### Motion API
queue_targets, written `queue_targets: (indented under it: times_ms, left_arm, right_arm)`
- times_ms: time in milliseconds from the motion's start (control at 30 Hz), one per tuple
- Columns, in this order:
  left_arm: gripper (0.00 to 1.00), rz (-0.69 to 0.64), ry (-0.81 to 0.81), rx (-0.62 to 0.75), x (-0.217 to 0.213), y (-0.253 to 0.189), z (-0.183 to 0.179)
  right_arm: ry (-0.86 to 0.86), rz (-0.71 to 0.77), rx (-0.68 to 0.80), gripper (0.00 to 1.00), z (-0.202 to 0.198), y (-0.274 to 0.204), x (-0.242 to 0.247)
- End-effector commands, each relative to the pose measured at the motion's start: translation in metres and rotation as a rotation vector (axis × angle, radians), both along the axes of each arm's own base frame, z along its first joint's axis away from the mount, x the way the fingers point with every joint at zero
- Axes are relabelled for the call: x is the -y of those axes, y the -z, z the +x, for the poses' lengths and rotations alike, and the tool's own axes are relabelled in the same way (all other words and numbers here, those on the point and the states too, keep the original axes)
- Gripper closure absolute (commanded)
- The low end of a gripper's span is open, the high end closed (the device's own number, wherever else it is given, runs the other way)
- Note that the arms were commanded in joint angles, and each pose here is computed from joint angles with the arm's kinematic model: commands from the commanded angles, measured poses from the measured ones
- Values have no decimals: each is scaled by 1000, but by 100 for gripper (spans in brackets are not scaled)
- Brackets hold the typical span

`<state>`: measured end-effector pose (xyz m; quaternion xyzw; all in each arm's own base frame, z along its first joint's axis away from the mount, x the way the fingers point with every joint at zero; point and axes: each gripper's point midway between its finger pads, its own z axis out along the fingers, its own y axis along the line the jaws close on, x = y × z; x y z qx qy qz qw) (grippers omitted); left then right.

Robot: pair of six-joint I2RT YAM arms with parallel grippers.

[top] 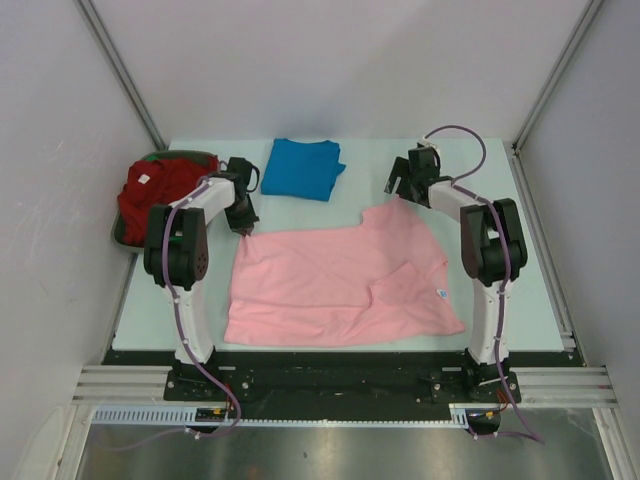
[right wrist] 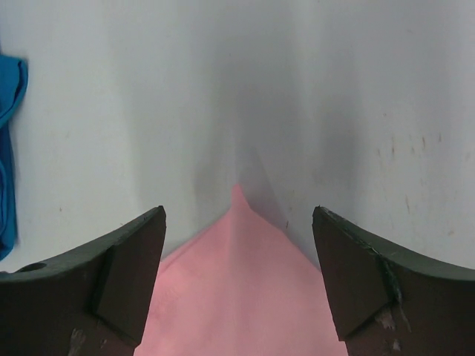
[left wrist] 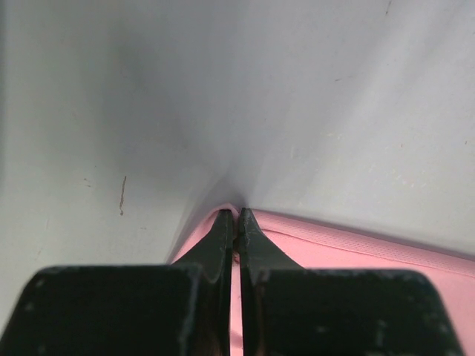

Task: Fold and stack the t-shirts
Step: Fold the tshirt

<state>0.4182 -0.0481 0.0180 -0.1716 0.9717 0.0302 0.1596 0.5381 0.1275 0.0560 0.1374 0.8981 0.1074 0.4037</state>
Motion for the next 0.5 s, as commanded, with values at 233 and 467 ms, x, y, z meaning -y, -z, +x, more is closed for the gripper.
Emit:
queue_targets:
  times_ms: [233,467]
  left_arm:
    - [99,-24,12,38,2,-14,2]
    - [99,-27,13,34,2,-14,2]
  right_arm:
    - [41,-34,-109,35,15,29,4]
    - [56,-55,-148,53,5,38,9]
